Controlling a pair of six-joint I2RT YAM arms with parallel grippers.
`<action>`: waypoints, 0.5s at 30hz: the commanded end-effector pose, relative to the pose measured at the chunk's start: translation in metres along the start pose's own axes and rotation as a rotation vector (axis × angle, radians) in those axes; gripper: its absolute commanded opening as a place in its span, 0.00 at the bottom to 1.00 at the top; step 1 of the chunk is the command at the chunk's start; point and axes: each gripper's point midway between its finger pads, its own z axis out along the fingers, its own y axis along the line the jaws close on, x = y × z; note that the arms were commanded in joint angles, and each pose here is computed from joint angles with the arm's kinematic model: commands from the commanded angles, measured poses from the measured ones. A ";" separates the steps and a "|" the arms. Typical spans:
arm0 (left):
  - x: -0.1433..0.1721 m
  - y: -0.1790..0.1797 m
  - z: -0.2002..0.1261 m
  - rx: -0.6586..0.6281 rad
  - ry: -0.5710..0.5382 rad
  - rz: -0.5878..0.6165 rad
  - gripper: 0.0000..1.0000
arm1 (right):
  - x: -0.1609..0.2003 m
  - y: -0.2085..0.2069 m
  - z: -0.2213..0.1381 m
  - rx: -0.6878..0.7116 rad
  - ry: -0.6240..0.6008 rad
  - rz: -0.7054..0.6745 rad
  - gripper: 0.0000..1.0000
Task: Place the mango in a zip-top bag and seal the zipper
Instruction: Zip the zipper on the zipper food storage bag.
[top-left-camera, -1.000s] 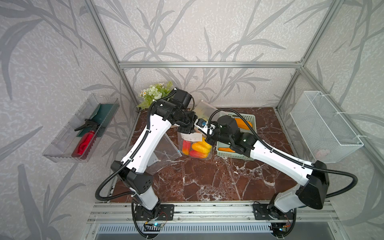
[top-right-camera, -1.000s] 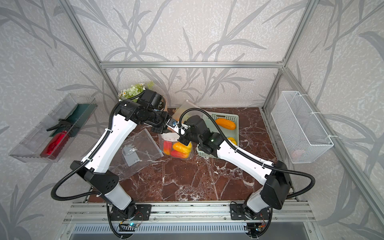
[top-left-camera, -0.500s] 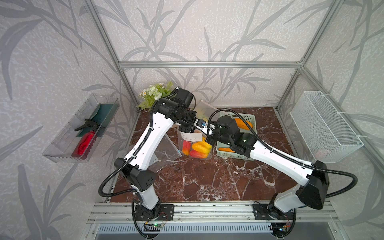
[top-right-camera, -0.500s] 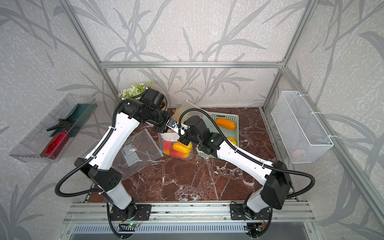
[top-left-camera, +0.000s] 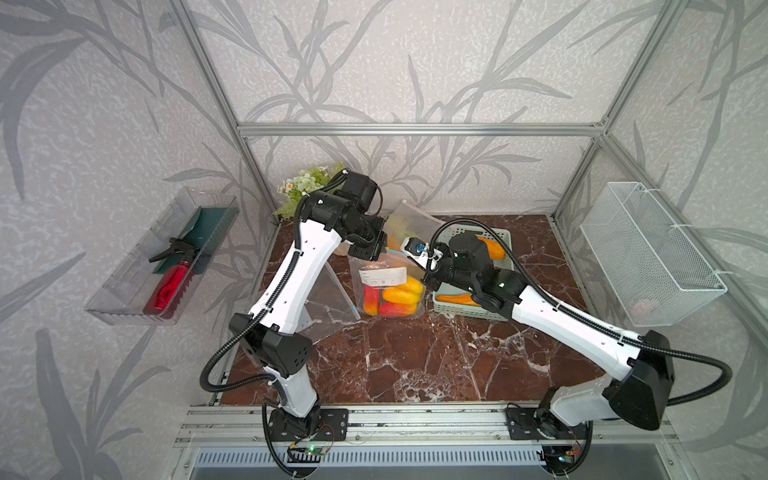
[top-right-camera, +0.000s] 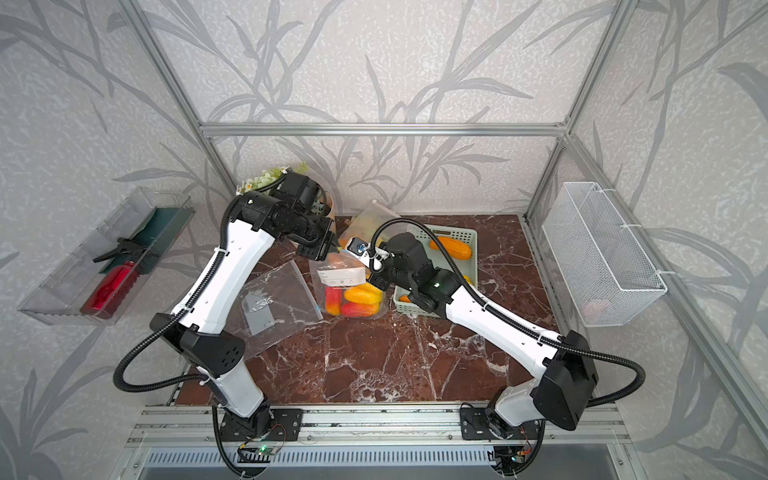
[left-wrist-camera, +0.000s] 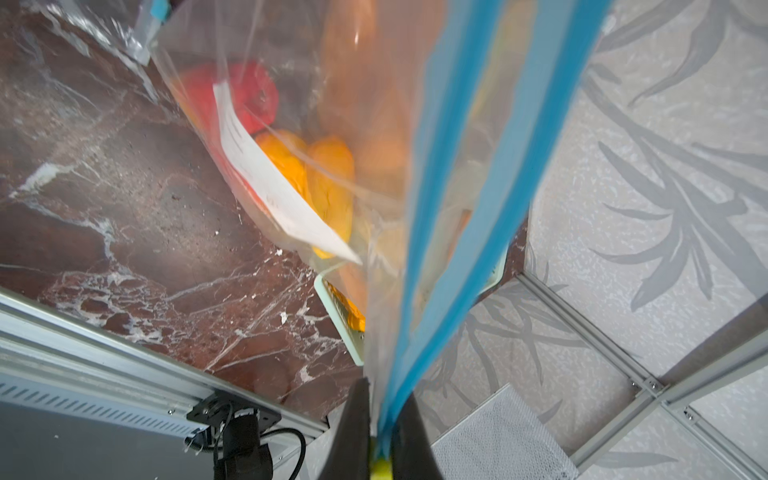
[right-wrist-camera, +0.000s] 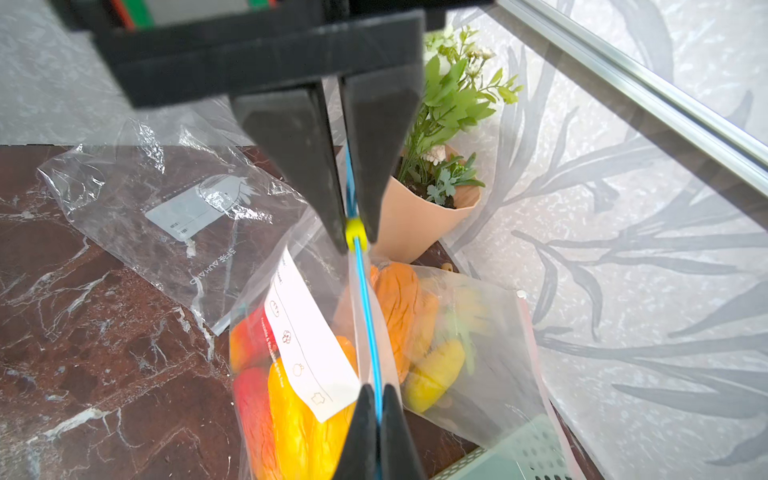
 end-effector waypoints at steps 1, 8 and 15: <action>-0.058 0.008 -0.005 -0.054 -0.213 -0.006 0.00 | -0.001 -0.020 -0.022 0.056 -0.015 0.052 0.00; -0.107 0.007 -0.021 -0.084 -0.380 0.039 0.00 | 0.005 -0.033 -0.035 0.098 -0.014 0.088 0.00; -0.120 0.008 -0.023 -0.114 -0.415 0.067 0.00 | 0.010 -0.038 -0.042 0.120 -0.001 0.103 0.00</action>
